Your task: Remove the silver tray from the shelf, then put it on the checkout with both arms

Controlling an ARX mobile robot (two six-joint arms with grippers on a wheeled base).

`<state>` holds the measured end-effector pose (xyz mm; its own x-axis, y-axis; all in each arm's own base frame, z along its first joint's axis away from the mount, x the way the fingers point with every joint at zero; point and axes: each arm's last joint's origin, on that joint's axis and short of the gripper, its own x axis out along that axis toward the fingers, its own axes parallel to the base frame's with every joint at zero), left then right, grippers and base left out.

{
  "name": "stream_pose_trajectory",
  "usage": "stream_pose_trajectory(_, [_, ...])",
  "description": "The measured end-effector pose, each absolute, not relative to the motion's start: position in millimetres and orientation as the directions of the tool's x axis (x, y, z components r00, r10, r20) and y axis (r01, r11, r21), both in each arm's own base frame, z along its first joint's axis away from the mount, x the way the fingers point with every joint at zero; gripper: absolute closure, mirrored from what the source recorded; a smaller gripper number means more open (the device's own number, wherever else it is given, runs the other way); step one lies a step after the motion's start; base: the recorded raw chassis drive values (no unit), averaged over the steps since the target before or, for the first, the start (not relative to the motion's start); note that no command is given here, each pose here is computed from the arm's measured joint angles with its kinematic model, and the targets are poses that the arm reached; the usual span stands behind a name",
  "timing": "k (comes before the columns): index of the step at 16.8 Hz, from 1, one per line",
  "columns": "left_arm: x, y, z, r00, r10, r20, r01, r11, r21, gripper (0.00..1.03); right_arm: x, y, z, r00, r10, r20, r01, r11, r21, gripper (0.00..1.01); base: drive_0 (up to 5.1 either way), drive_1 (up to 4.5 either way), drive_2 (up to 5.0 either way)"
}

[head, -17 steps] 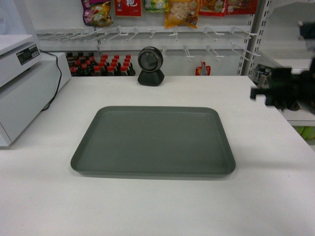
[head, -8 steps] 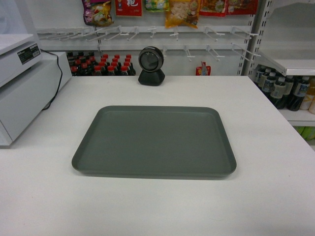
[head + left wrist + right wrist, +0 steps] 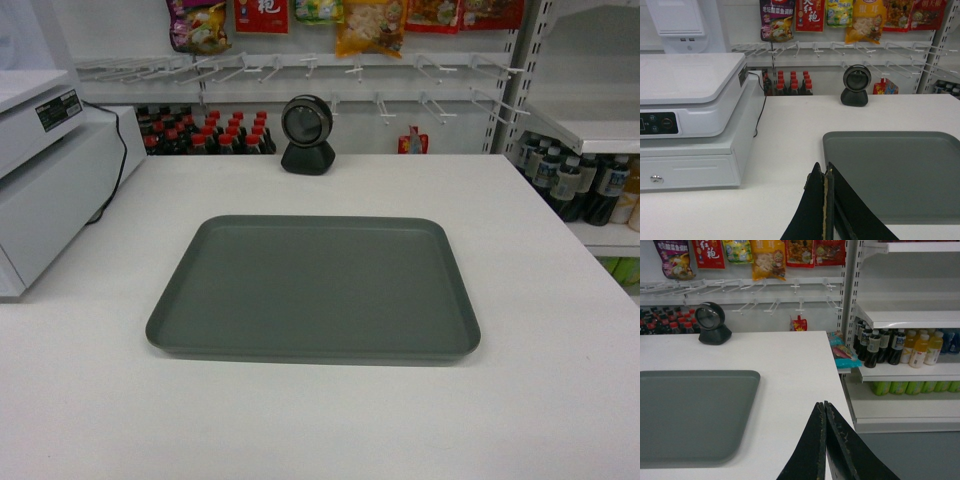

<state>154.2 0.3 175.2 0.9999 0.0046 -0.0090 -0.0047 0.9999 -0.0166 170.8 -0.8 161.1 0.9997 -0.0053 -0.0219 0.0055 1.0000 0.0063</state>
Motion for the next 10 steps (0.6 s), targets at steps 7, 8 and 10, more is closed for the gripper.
stream_pose_trajectory(7, [131.8, 0.2, 167.8, 1.0, 0.002, 0.004, -0.002, 1.0, -0.017, 1.02, 141.2, -0.6, 164.1, 1.0, -0.004, -0.01, 0.004, 1.0, 0.006, 0.99, 0.0, 0.0, 0.0])
stream_pose_trajectory(8, [129.6, 0.2, 168.0, 1.0, 0.002, 0.001, -0.002, 1.0, -0.017, 1.02, 138.5, -0.6, 165.7, 1.0, -0.004, -0.003, 0.004, 1.0, 0.006, 0.99, 0.0, 0.0, 0.0])
stream_pose_trajectory(10, [125.4, 0.2, 168.9, 1.0, 0.002, 0.004, -0.002, 1.0, -0.017, 1.02, 133.5, -0.5, 167.5, 1.0, -0.004, 0.0, 0.004, 1.0, 0.006, 0.99, 0.0, 0.0, 0.0])
